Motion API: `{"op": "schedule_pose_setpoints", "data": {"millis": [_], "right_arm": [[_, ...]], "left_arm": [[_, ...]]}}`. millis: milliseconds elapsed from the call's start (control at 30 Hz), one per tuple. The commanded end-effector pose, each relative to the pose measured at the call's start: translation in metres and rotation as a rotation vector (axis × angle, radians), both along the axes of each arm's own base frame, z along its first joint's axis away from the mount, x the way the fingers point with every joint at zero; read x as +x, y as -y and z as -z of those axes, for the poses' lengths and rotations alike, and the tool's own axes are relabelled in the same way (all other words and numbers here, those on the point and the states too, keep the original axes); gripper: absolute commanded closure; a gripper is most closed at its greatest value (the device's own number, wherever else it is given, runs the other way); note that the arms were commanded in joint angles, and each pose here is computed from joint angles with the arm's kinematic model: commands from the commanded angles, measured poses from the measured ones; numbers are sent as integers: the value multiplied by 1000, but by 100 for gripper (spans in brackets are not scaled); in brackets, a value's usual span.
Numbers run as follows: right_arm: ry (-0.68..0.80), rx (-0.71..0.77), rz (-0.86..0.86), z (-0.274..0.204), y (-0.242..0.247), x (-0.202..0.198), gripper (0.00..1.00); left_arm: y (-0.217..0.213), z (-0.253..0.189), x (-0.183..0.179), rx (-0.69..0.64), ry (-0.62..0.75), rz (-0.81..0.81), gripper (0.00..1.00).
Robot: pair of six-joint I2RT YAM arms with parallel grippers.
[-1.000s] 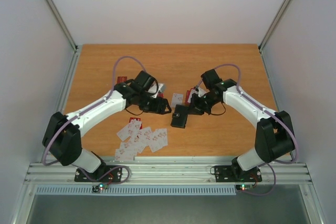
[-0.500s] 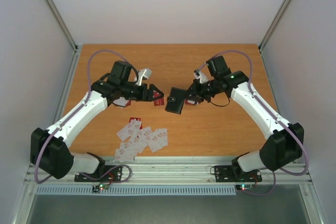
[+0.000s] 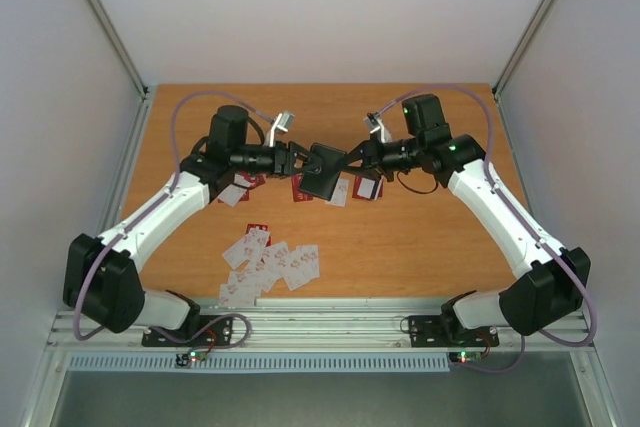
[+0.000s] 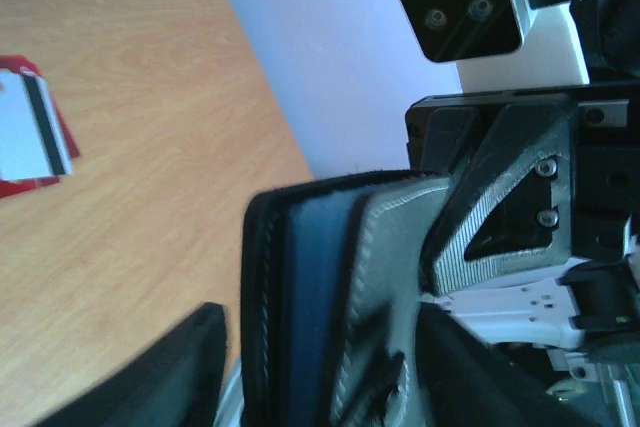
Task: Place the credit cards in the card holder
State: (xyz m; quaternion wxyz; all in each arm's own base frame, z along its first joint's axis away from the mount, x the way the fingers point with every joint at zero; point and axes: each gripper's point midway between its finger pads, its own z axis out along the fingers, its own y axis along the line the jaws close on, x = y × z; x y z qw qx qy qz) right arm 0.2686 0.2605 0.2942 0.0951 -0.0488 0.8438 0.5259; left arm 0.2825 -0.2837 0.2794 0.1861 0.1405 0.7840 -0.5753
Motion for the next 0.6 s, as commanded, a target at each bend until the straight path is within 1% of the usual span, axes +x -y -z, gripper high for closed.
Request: {"op": "schedule_pose_setpoints", "data": {"millis": [0,133,200,233,267,300,333,400,433,467,500,567], "right_arm": [[72,114,-51,-37,-6,-6,99],[83,121,-59,-39,-7,-6,99],[88,117,-60,-38,-7,-6,99],[91,112,-58,-38,-7,-5,99],[90,106,-59,-36,-7,-5,99],[89,100,-58,-35,-6,-5,93],[88,89,-56,-34,-6,-4,80],[91,74,-50,-32,-5,-1,45],[89,72,-46,-32,-4,0,31],[91,76,-44,-33,-5,2,21],[92,84,-44,-35,-5,3,17],[91,104,-56,-40,-7,4,15]], "left_arm": [[11,-29,5,-138,41,70,54],[14,-33,8,-165,19,78,84],[15,-35,10,-176,12,78,96],[15,-37,10,-183,14,78,99],[15,-39,10,-189,11,76,100],[15,-41,10,-193,10,71,100],[14,-42,10,-196,4,67,100],[14,-46,9,-203,8,62,100],[13,-48,9,-207,6,58,100],[13,-51,8,-213,13,60,100],[13,-54,7,-222,16,61,100],[12,-61,6,-243,16,66,100]]}}
